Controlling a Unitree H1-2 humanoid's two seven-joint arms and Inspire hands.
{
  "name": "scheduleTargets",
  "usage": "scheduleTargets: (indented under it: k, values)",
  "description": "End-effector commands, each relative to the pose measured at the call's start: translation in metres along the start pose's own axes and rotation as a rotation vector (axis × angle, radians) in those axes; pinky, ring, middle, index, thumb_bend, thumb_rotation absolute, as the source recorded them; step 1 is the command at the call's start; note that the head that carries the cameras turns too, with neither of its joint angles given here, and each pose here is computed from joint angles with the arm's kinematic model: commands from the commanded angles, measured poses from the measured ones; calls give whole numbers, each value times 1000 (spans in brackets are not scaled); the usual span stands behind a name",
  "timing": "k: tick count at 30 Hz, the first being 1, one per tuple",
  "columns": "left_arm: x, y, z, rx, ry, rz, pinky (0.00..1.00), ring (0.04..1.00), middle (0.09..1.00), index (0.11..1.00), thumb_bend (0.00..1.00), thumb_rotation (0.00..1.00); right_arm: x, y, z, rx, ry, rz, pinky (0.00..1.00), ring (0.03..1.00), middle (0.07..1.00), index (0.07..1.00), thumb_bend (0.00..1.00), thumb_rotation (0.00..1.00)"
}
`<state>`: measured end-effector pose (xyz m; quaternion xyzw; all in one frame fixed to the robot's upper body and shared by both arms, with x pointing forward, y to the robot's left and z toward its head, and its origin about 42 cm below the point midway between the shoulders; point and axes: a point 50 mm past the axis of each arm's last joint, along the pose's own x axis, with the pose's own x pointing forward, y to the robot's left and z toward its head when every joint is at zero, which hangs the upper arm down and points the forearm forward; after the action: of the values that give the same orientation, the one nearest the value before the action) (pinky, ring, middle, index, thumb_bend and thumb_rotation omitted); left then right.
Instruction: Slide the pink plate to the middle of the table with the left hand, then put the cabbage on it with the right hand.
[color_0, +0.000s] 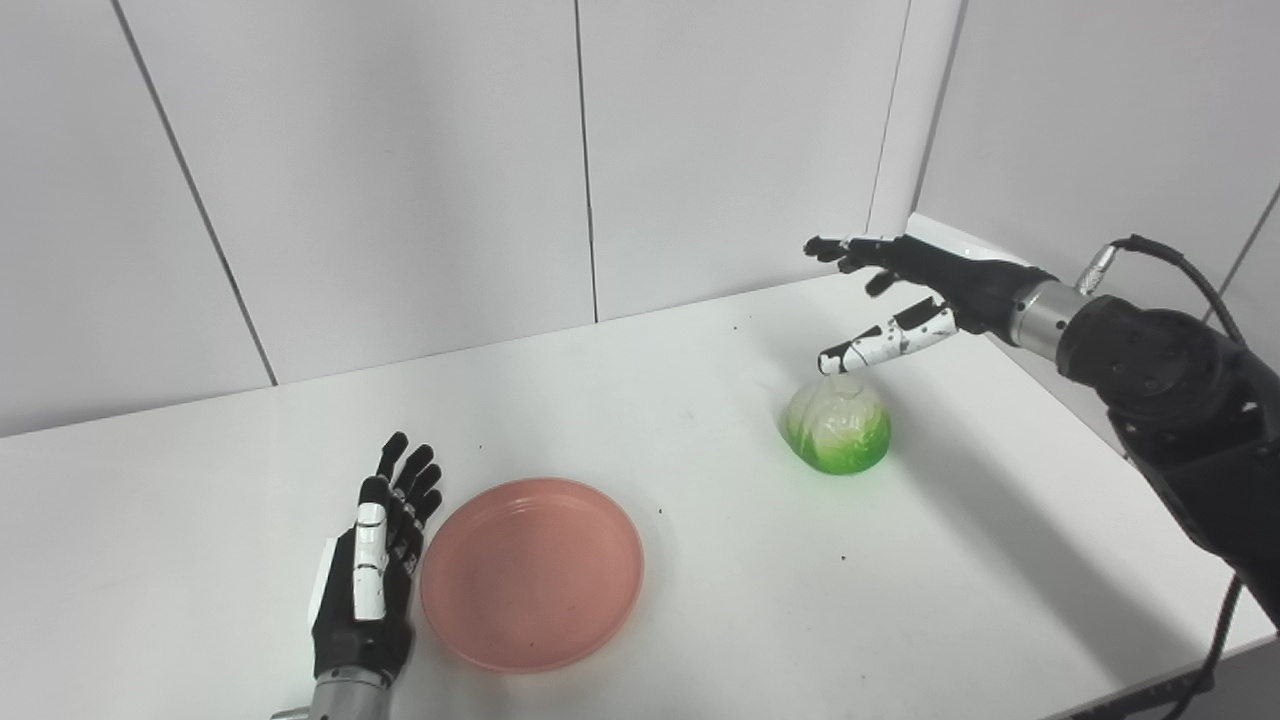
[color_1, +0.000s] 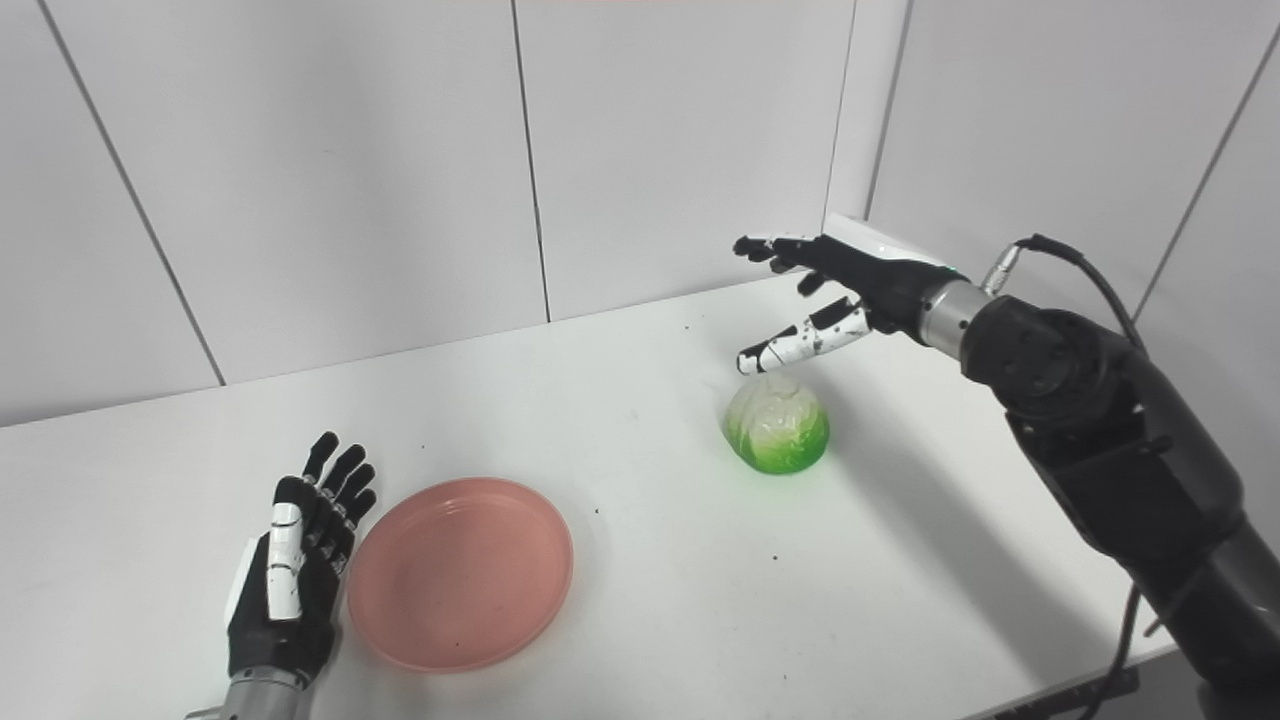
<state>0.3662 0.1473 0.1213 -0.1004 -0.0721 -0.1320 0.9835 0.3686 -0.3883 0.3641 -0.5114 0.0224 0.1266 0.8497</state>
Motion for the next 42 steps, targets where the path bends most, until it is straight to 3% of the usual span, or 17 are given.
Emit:
scheduleTargets:
  k: [1, 8, 14, 20, 24, 27, 31, 33, 37, 40, 41, 42]
  values:
    - [-4, 8, -4, 10, 0, -7, 957, 940, 938, 940, 661, 1000, 0, -23, 3, -47, 16, -36, 900, 954, 935, 901, 944, 367]
    - [-3, 11, -9, -13, -7, -11, 962, 939, 938, 941, 664, 1000, 18, -8, -11, -86, 86, 1, 921, 972, 948, 898, 978, 319]
    - [-2, 10, -12, -9, -11, -24, 967, 945, 937, 947, 663, 1000, 36, 8, -22, -102, 123, 40, 874, 961, 946, 911, 975, 297]
    - [-2, 9, -11, -25, -11, -29, 979, 952, 944, 946, 657, 1000, 56, 27, -31, -251, 119, 29, 853, 952, 943, 906, 1000, 406]
    - [-3, 9, -10, -17, -9, -21, 963, 946, 942, 941, 652, 1000, 69, 36, -36, -302, 115, 16, 982, 957, 941, 910, 1000, 423]
    - [-3, 9, -10, -12, -8, -24, 956, 943, 937, 938, 656, 1000, 78, 45, -40, -323, 117, 17, 984, 970, 963, 913, 987, 397]
    - [-3, 7, -9, -18, -11, -27, 952, 941, 937, 938, 650, 1000, 86, 54, -46, -317, 108, 22, 934, 948, 963, 903, 992, 350]
    - [-3, 7, -9, -17, -14, -31, 951, 942, 935, 939, 650, 1000, 90, 60, -47, -296, 100, 33, 827, 933, 959, 894, 993, 308]
    - [-2, 6, -8, -23, -7, -22, 954, 942, 933, 934, 663, 1000, 96, 71, -49, -308, 95, 46, 736, 908, 943, 880, 988, 245]
    - [-1, 7, -9, -17, -9, -25, 969, 950, 939, 937, 668, 1000, 98, 77, -49, -345, 98, 43, 622, 790, 858, 828, 906, 44]
    - [-1, 7, -9, -20, -8, -25, 969, 950, 939, 938, 668, 1000, 97, 77, -49, -351, 103, 38, 604, 765, 842, 820, 894, 28]
    - [-2, 7, -8, -26, -7, -23, 962, 944, 935, 935, 662, 1000, 97, 77, -48, -355, 107, 35, 557, 673, 791, 791, 840, 9]
